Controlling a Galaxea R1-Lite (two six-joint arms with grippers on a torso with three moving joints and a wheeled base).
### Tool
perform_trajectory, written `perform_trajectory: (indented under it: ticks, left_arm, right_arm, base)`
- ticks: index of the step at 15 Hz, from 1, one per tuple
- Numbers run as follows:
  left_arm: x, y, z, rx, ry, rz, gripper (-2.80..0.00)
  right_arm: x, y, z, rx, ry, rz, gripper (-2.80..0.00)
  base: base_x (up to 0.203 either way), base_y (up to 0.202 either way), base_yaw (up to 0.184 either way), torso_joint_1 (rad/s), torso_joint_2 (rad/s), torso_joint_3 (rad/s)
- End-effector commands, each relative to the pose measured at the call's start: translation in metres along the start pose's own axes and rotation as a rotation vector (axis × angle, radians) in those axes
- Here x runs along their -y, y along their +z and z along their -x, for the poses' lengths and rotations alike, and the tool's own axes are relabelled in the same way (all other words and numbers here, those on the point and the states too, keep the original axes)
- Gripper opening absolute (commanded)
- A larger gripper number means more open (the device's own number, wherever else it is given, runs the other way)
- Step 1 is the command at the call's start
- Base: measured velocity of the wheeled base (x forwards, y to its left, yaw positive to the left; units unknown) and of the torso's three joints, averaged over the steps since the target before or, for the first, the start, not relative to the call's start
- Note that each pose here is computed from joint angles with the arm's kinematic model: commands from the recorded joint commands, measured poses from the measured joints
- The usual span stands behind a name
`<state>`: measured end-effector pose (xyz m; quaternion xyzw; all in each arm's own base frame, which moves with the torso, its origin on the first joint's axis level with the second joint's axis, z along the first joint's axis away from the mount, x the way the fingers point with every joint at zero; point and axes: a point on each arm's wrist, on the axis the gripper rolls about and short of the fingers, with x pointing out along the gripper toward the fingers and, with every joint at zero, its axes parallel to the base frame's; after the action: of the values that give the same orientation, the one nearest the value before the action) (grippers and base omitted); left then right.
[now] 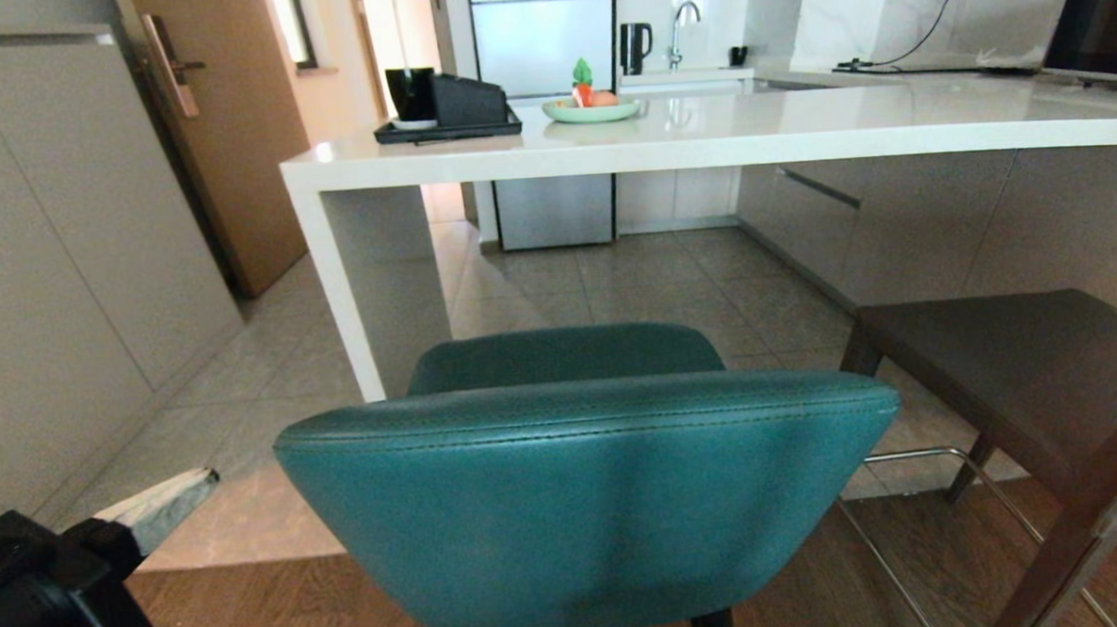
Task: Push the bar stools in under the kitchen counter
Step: Push the blue chair back under the dining table
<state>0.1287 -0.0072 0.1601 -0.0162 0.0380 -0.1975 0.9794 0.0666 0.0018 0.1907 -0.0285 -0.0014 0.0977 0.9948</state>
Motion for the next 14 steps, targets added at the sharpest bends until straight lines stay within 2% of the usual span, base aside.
perform_trajectory:
  ticks: [1, 5, 8, 10, 14]
  left_arm:
    - [-0.014, -0.02, -0.034, -0.077, -0.002, 0.025, -2.8]
    - [-0.008, -0.032, -0.049, -0.093, -0.021, 0.018, -2.8]
    - [0.012, -0.041, -0.056, -0.11, -0.052, 0.016, -2.8]
    - [0.02, -0.042, -0.066, -0.118, -0.011, 0.057, -2.8]
    - [0.016, -0.039, -0.092, -0.075, 0.052, 0.054, -2.8]
  right_arm:
    - [0.007, -0.006, -0.039, -0.089, 0.029, -0.02, -2.8]
    - [-0.007, -0.013, -0.076, -0.115, 0.14, -0.027, -2.8]
    - [-0.023, -0.016, -0.092, -0.109, 0.158, -0.027, -2.8]
    - [-0.025, -0.02, -0.102, -0.124, 0.159, -0.031, -2.8]
    - [-0.026, -0.021, -0.119, -0.093, 0.145, -0.023, -2.8]
  base:
    - [0.0, 0.0, 0.0, 0.0, 0.0, 0.0]
    - [0.0, 0.0, 0.0, 0.0, 0.0, 0.0]
    - [0.0, 0.0, 0.0, 0.0, 0.0, 0.0]
    - [0.0, 0.0, 0.0, 0.0, 0.0, 0.0]
    - [0.0, 0.0, 0.0, 0.0, 0.0, 0.0]
